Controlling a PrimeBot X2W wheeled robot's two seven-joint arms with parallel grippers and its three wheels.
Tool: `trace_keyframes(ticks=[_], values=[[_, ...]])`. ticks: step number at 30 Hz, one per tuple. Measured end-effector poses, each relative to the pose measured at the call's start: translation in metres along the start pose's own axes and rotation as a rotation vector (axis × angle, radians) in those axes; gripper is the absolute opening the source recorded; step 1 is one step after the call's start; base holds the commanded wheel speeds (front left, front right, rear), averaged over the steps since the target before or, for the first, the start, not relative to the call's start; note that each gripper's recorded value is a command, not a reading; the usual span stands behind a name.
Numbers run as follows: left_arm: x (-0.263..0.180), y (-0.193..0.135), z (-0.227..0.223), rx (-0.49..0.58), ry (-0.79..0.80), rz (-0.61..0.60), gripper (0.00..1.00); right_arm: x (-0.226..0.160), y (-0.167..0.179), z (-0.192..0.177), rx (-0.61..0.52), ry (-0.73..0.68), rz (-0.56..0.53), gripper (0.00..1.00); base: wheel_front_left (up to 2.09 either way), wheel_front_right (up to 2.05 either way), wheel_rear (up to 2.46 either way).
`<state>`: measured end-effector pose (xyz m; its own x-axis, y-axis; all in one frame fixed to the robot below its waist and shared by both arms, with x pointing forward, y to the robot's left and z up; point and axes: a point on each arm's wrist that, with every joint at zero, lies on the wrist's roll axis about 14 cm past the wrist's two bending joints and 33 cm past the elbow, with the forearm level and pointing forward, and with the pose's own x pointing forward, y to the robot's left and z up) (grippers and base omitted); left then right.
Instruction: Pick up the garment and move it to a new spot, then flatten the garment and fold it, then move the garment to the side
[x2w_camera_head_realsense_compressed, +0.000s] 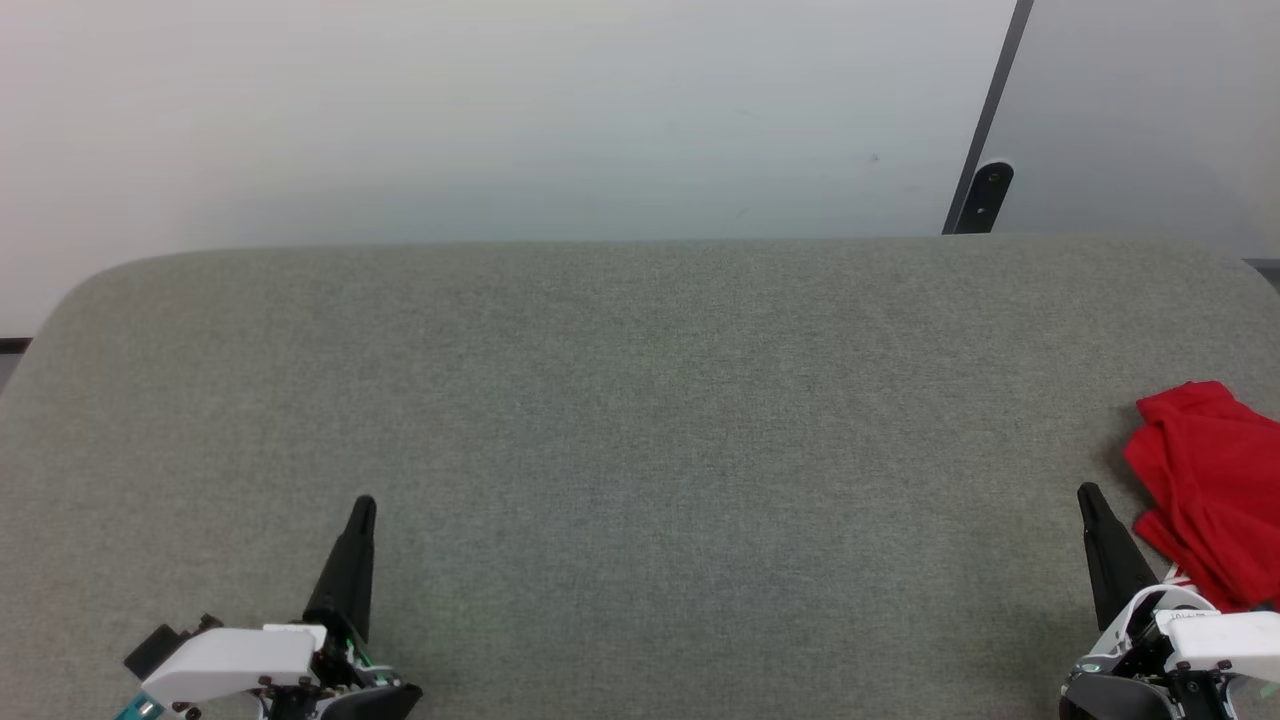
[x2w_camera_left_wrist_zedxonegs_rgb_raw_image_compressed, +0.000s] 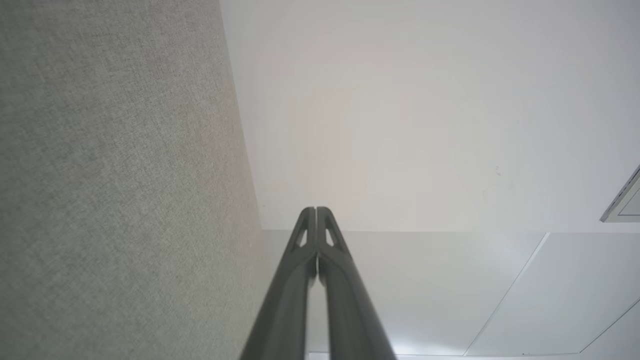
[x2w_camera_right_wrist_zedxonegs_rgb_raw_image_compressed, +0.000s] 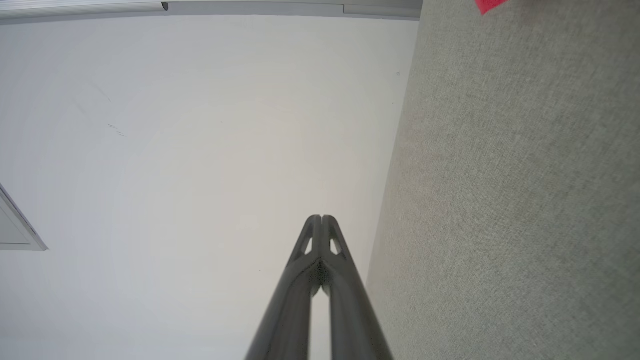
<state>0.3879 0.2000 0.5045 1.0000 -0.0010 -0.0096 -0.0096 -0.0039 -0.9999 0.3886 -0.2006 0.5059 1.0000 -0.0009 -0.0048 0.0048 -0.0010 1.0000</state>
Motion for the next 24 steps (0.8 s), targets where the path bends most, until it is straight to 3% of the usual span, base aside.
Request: trace_keyframes(ticks=[24], values=[[0.0,0.0,0.0,0.0,0.0,0.0,0.0,0.0,0.0,0.0,0.0,0.0,0.0,0.0,0.0,0.0,0.0]])
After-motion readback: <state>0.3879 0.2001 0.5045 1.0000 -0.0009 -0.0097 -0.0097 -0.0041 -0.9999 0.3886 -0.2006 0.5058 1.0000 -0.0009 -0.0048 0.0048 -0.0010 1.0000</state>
